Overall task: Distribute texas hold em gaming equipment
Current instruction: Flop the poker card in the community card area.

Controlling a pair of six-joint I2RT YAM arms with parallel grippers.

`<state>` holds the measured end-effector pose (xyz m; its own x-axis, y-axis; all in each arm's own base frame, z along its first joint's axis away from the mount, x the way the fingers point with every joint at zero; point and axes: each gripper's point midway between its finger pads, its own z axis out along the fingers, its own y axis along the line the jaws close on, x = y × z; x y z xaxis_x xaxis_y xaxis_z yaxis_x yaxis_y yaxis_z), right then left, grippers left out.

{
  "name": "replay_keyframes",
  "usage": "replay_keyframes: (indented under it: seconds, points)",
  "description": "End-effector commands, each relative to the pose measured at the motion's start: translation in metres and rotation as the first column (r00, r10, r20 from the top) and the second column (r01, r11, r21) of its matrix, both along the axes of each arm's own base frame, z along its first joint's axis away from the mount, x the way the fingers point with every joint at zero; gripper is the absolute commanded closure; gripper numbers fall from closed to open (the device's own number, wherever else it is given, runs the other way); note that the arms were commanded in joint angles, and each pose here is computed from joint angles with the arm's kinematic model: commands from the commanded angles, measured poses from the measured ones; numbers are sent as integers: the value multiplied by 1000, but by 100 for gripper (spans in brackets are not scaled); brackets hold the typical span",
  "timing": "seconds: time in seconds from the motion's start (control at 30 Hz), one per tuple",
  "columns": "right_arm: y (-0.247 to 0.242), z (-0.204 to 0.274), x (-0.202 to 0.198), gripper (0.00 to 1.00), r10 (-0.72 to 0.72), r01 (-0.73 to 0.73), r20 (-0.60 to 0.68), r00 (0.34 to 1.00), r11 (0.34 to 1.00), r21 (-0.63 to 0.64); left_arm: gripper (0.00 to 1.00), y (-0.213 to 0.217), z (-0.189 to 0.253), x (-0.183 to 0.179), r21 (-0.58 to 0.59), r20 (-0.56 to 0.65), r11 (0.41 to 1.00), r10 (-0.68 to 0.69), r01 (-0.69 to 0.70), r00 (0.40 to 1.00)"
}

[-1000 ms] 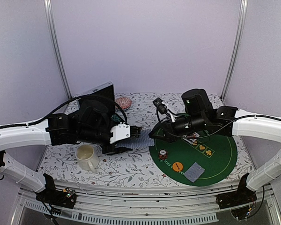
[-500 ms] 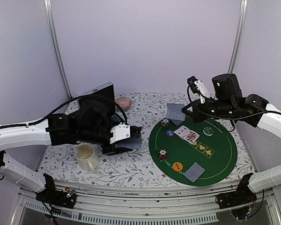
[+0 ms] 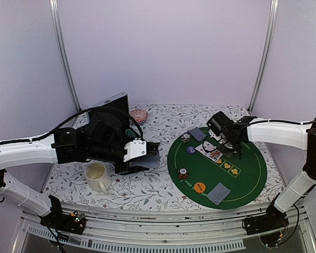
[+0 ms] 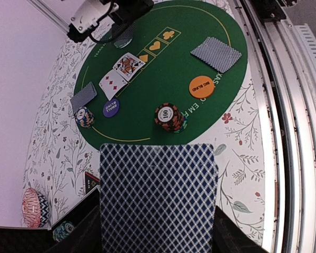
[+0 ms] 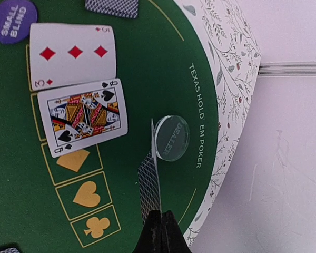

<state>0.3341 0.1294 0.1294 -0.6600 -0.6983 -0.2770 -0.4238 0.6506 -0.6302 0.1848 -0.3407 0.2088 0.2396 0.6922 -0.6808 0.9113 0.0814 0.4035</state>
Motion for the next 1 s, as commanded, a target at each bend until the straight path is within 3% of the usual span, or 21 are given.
replay_keyframes:
  seconds: [0.0, 0.3, 0.63, 0.97]
  points:
    - [-16, -21, -2, 98, 38, -48, -64, 997, 983, -174, 38, 1, 1, 2, -9, 1, 1000, 5, -5, 1000]
    - [-25, -71, -12, 98, 72, -128, -198, 978, 950, -285, 39, 1, 1, 1, -10, 3, 1000, -4, 4, 1000]
    - [-3, -105, -32, 98, 122, -186, -348, 930, 970, -155, 38, 2, 3, 1, -13, 7, 1000, -2, 3, 1000]
    - [11, -111, -28, 98, 164, -211, -356, 920, 973, -98, 38, 3, 3, 1, -14, 9, 1000, -1, 1, 1000]
